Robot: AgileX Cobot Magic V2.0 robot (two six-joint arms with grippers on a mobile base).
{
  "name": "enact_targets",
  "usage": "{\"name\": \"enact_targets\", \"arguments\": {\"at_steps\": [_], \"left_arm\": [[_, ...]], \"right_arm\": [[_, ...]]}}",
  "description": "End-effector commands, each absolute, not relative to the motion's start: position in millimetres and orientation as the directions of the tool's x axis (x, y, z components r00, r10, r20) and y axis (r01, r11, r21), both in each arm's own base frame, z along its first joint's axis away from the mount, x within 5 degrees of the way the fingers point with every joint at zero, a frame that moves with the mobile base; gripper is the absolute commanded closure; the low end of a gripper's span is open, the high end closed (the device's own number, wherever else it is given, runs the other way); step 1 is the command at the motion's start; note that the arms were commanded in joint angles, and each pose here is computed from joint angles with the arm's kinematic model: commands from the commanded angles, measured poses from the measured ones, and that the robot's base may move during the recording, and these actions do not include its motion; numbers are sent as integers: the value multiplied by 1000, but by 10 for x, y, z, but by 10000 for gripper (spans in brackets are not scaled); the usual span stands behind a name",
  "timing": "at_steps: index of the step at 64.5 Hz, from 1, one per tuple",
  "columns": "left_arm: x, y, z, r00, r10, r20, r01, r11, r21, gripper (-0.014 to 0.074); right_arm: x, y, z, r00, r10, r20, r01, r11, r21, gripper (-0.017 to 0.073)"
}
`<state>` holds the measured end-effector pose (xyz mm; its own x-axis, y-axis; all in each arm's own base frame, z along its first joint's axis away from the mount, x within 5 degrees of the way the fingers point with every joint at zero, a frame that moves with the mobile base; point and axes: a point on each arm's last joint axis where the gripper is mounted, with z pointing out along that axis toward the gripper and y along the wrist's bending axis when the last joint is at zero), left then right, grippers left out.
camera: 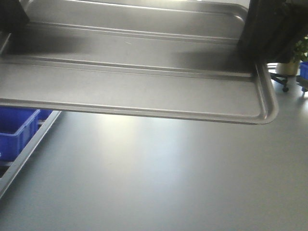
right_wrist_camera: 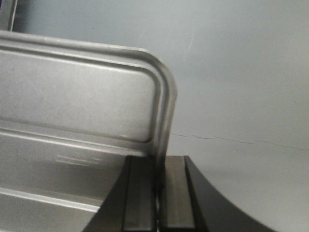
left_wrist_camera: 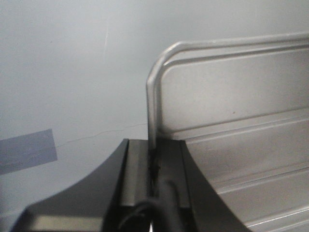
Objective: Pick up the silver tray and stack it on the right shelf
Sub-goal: 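Hold the silver tray level with both grippers while the base drives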
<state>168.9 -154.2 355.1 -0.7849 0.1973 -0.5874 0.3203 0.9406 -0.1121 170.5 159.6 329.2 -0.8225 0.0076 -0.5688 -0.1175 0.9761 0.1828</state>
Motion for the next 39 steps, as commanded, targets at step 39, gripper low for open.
{"name": "enact_targets", "arguments": {"at_steps": [39], "left_arm": [[1672, -1530, 3716, -732, 190, -655, 352, 928, -124, 687]], "right_arm": [[1721, 1579, 3465, -762, -1, -648, -171, 965, 200, 503]]}}
